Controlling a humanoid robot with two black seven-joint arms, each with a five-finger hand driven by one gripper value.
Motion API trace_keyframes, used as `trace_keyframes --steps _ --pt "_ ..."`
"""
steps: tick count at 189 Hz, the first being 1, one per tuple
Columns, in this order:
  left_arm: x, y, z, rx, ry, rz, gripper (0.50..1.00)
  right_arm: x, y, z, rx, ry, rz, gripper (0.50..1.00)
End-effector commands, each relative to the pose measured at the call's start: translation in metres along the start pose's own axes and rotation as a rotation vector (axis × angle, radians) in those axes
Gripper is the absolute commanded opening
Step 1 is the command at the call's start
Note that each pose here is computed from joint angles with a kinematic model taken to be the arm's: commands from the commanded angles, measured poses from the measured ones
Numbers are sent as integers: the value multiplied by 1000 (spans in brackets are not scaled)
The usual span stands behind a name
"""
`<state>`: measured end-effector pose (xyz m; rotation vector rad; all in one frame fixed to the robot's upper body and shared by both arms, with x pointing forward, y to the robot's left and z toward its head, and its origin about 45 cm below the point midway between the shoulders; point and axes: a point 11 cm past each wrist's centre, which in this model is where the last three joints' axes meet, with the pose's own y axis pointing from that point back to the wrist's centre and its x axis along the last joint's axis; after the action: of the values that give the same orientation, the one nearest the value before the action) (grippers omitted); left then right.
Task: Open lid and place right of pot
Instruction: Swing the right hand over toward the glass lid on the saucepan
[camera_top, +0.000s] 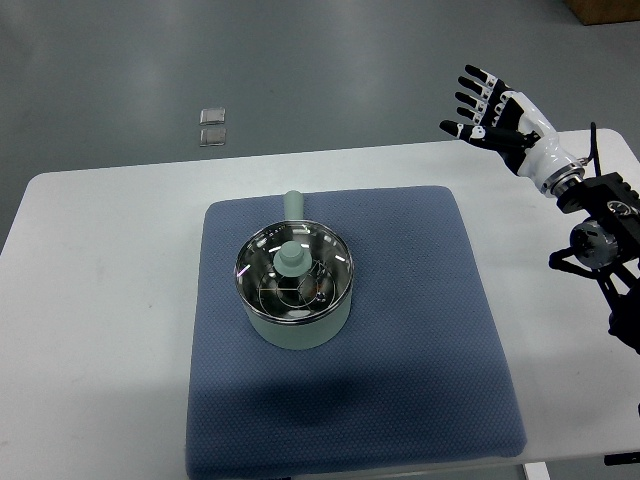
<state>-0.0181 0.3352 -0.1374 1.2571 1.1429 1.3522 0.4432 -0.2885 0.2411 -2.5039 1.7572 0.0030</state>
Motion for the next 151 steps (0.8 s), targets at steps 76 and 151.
trace_keyframes --steps 76,151 --pt "0 0 0 0 -1 0 1000 -74 -5 -49 35 481 -399 944" --pt "0 0 0 0 0 0 1000 -102 -15 -72 33 813 -594 944"
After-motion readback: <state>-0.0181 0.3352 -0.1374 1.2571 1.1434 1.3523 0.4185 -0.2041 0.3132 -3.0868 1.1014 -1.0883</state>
